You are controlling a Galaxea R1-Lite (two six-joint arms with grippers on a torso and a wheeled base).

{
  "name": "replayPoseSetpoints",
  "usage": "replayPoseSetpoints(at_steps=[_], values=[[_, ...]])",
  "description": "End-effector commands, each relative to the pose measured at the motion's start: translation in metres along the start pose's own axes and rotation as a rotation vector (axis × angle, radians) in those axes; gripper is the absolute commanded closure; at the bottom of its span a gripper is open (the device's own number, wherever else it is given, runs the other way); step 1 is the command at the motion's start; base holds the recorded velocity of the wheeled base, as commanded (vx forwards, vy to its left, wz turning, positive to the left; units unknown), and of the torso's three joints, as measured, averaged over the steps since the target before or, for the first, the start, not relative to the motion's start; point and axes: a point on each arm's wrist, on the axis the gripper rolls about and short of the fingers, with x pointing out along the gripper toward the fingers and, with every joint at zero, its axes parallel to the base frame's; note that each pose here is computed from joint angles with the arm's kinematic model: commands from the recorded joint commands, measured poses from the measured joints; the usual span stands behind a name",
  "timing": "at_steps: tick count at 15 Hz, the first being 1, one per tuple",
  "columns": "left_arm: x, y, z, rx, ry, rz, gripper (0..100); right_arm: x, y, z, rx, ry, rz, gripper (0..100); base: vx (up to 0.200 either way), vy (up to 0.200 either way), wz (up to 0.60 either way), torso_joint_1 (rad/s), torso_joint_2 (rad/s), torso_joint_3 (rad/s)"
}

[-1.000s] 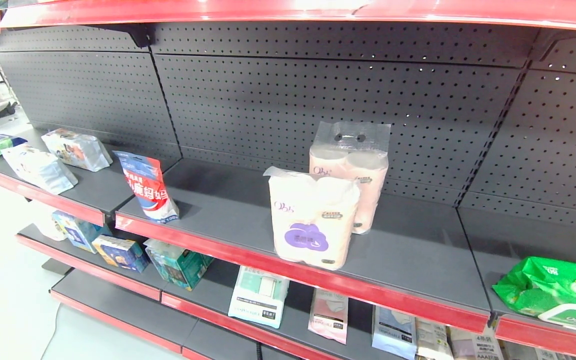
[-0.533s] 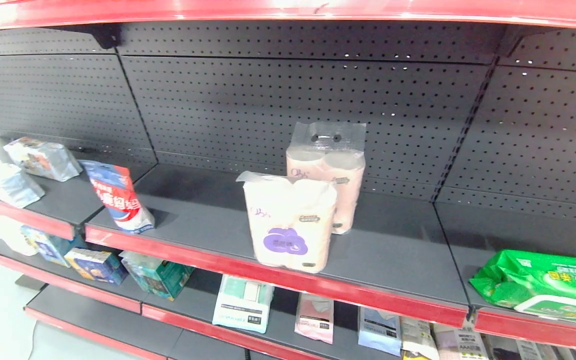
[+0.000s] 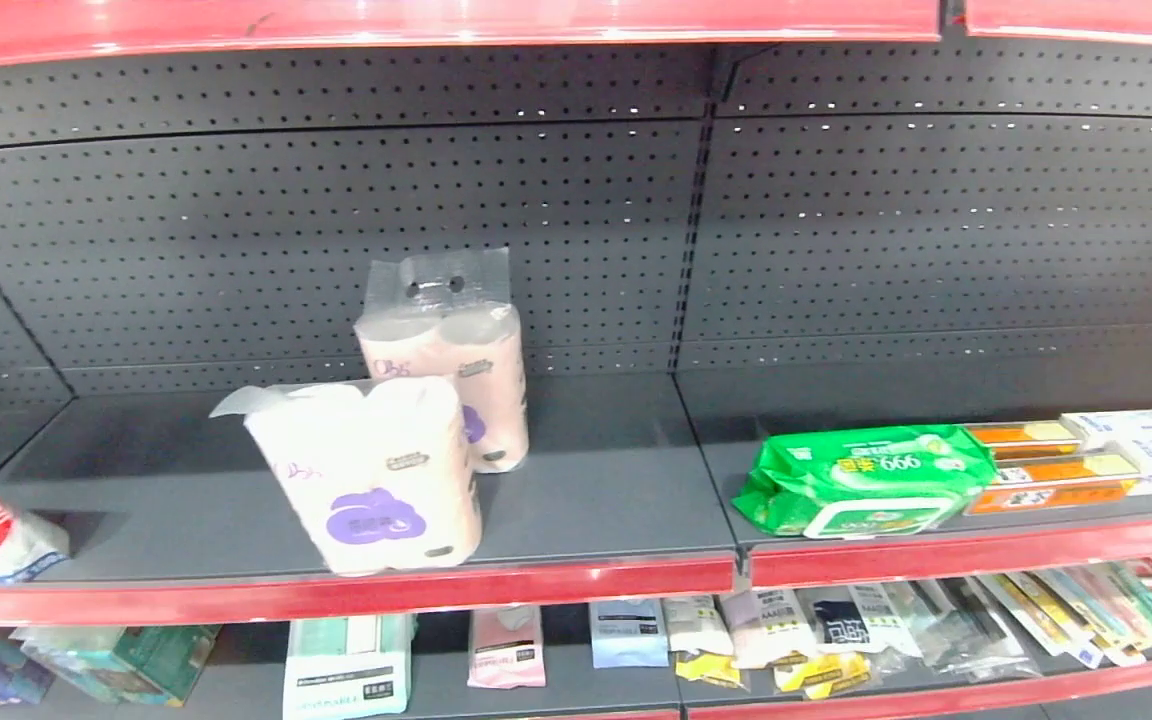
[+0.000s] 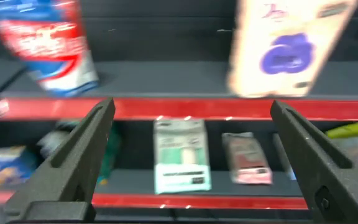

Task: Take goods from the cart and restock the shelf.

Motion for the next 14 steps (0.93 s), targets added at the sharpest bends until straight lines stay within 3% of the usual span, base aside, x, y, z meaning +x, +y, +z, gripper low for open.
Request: replayPoseSetpoints(at_steps=[1, 5, 6, 7, 8, 9, 10, 11, 12, 13, 14], values=[[0.000, 0.000, 0.000, 0.002, 0.000, 0.001, 0, 0.000, 0.000, 0.000, 0.000, 0.002, 0.000, 0, 0.000, 0.000, 0.00, 0.000, 0.00, 0.000], [0.000, 0.000, 0.000, 0.005, 0.000, -0.009, 0, 0.000, 0.000, 0.000, 0.001, 0.000, 0.000, 0, 0.000, 0.000, 0.00, 0.000, 0.00, 0.000], [0.000, 0.000, 0.000, 0.019, -0.001, -0.018, 0, 0.000, 0.000, 0.000, 0.001, 0.002, 0.000, 0, 0.000, 0.000, 0.00, 0.000, 0.00, 0.000], [-0.003, -0.001, 0.022, 0.024, -0.049, -0.045, 0, 0.000, 0.000, 0.000, 0.000, 0.002, 0.000, 0, 0.000, 0.000, 0.00, 0.000, 0.00, 0.000], [0.010, 0.000, 0.096, -0.049, -0.042, -0.025, 0, 0.000, 0.000, 0.000, 0.000, 0.000, 0.000, 0, 0.000, 0.000, 0.00, 0.000, 0.00, 0.000], [0.031, 0.001, 0.138, -0.152, -0.030, 0.060, 0, 0.000, 0.000, 0.000, 0.000, 0.002, 0.000, 0, 0.000, 0.000, 0.00, 0.000, 0.00, 0.000], [0.051, 0.003, 0.148, -0.142, 0.027, 0.180, 0, 0.000, 0.000, 0.000, 0.000, 0.000, 0.000, 0, 0.000, 0.000, 0.00, 0.000, 0.00, 0.000], [0.065, 0.006, 0.145, -0.100, 0.093, 0.298, 0, 0.000, 0.000, 0.000, 0.000, 0.002, 0.000, 0, 0.000, 0.000, 0.00, 0.000, 0.00, 0.000], [0.071, 0.007, 0.143, -0.090, 0.126, 0.347, 0, 0.000, 0.000, 0.000, 0.000, 0.000, 0.000, 0, 0.000, 0.000, 0.00, 0.000, 0.00, 0.000], [0.094, 0.016, 0.135, -0.074, 0.251, 0.508, 0, 0.000, 0.000, 0.000, 0.001, 0.002, 0.000, 0, 0.000, 0.000, 0.00, 0.000, 0.00, 0.000], [0.107, 0.024, 0.129, -0.079, 0.319, 0.572, 0, 0.000, 0.000, 0.000, 0.000, 0.000, 0.000, 0, 0.000, 0.000, 0.00, 0.000, 0.00, 0.000]])
